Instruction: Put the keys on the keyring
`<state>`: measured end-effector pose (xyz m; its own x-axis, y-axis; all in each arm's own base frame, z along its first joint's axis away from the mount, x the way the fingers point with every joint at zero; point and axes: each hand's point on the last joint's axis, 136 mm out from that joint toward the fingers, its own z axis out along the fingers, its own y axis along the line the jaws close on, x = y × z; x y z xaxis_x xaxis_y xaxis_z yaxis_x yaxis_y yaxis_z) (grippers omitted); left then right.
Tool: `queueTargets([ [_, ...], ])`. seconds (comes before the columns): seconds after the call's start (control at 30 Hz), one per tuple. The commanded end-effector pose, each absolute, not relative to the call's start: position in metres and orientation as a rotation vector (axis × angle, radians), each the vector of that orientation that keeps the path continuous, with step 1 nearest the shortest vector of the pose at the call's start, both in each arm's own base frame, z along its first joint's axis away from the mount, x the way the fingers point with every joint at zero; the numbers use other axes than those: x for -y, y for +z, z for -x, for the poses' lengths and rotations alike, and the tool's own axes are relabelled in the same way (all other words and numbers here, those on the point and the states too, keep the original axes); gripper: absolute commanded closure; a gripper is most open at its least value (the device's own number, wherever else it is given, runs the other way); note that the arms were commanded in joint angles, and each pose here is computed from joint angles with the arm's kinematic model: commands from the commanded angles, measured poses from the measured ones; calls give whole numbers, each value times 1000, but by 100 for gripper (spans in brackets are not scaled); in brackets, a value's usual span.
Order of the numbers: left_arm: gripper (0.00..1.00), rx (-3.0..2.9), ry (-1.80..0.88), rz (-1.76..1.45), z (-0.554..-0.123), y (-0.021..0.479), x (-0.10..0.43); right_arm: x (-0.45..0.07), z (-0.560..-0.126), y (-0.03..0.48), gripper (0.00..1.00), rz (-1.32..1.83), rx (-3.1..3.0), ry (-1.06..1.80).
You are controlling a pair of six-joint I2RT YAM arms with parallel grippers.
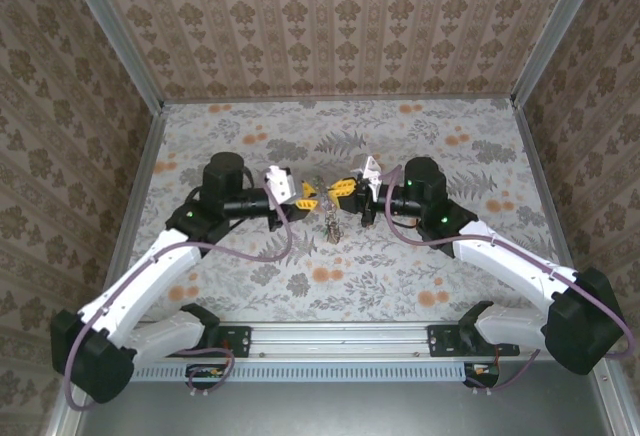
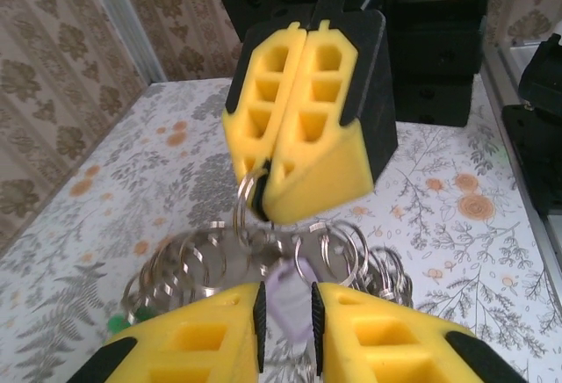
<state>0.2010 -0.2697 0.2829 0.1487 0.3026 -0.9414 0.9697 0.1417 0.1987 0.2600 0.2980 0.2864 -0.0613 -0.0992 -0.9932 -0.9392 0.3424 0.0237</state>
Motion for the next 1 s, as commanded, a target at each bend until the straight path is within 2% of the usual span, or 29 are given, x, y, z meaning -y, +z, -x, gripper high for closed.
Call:
queueTargets([
  [0.0, 74, -1387, -789, -1292, -200, 288, 258, -301, -252, 320, 100, 1002, -1330, 964],
  [0.5, 73, -1351, -945, -1276, -203, 294, 284, -312, -243, 315, 100, 1090, -1319, 999],
  [0.7, 83, -1311, -981, -1309, -193, 295, 287, -314, -243, 309, 100, 1111, -1330, 992],
  [0.97, 90, -1281, -961, -1321, -192, 301, 287, -316, -239, 300, 100, 1173, -1345, 963],
])
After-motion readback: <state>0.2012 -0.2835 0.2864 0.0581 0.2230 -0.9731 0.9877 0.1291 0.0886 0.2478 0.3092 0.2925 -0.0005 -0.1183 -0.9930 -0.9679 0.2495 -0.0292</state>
